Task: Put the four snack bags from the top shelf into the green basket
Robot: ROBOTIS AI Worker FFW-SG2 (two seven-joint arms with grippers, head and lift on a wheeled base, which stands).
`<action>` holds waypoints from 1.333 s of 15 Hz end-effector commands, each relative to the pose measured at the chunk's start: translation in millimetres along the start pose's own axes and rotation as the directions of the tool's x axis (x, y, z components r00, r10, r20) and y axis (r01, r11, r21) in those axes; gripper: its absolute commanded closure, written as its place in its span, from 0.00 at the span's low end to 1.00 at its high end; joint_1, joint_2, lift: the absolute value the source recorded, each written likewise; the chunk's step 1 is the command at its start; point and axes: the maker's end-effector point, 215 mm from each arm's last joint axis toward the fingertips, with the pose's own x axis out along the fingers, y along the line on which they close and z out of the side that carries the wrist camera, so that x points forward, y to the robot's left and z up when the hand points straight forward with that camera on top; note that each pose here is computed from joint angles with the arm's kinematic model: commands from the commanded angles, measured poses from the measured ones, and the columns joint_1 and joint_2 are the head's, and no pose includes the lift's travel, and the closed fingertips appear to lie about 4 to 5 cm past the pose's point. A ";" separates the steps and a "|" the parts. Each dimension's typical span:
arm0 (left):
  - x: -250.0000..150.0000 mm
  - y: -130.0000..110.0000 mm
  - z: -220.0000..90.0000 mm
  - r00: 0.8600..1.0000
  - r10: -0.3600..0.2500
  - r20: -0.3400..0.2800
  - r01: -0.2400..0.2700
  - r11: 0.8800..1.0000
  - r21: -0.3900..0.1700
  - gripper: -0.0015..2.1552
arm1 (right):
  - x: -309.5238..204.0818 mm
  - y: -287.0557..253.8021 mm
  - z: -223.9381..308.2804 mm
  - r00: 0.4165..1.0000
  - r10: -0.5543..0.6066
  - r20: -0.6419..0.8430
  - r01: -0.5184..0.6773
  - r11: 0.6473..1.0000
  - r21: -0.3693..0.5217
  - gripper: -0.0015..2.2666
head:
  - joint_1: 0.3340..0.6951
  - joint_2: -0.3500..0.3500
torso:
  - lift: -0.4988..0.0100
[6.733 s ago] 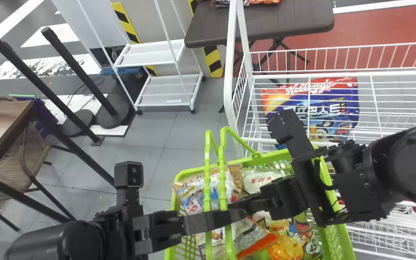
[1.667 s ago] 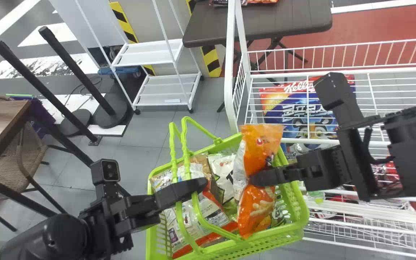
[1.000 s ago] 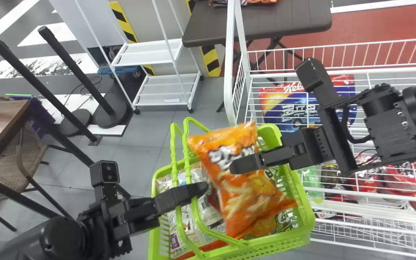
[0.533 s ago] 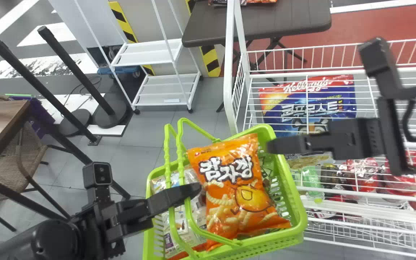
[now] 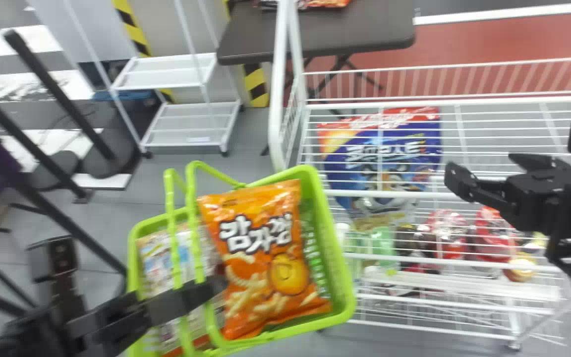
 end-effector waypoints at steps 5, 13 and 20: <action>-1.7 -6.4 -26.1 0.995 0.061 -0.081 -0.059 0.998 0.033 1.00 | -68.5 -38.5 16.0 0.942 -0.108 0.318 0.141 0.987 -0.082 0.03 | 1.00 0.60 | 0.98; -1.5 -8.4 -49.4 0.986 0.113 -0.124 -0.110 0.994 0.028 1.00 | -107.9 -69.6 -4.0 0.915 -0.166 0.369 0.190 0.981 -0.029 0.03 | 1.00 0.41 | 0.98; 2.7 -8.4 -48.8 0.986 0.111 -0.124 -0.107 0.994 0.036 1.00 | -107.9 -71.4 -15.4 0.917 -0.181 0.356 0.194 0.981 -0.001 0.03 | 1.00 0.39 | 0.98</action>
